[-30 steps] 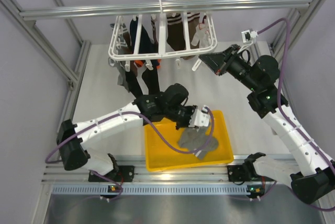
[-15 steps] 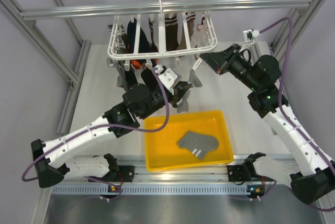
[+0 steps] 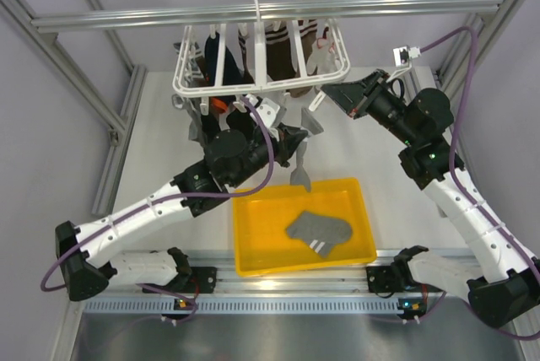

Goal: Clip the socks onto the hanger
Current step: Clamp the sock onto the hanger.

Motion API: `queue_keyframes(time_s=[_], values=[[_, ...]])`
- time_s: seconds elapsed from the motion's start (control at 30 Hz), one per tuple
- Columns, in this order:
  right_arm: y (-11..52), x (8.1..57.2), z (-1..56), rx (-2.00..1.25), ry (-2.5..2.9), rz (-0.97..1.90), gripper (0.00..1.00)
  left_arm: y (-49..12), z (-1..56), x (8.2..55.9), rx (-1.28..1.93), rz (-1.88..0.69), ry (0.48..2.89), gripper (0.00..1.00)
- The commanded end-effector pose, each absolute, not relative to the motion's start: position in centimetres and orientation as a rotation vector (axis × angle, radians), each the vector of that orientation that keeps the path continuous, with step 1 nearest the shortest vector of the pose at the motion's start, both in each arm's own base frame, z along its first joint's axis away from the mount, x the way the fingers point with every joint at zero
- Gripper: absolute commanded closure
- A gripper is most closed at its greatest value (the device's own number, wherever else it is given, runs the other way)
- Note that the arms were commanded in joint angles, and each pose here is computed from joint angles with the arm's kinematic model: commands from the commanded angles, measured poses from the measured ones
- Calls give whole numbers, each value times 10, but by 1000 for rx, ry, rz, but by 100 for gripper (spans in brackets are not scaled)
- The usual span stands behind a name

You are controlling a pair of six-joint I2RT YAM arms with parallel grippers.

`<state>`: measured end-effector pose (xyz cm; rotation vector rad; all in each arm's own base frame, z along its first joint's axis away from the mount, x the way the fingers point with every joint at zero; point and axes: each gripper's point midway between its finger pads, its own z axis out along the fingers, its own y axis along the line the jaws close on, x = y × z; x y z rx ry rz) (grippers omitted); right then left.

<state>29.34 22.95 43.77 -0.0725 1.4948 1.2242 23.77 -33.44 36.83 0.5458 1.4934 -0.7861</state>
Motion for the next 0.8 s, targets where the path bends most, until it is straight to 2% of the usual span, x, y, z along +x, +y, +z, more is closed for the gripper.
queue_keyframes(time_s=[0.0,0.77], values=[[223,295,461,-55,1425,1236,100,-335,380,248,446,-848,1518,100],[228,297,445,-119,1446,1202,100,-334,391,260,371,-989,1514,100]])
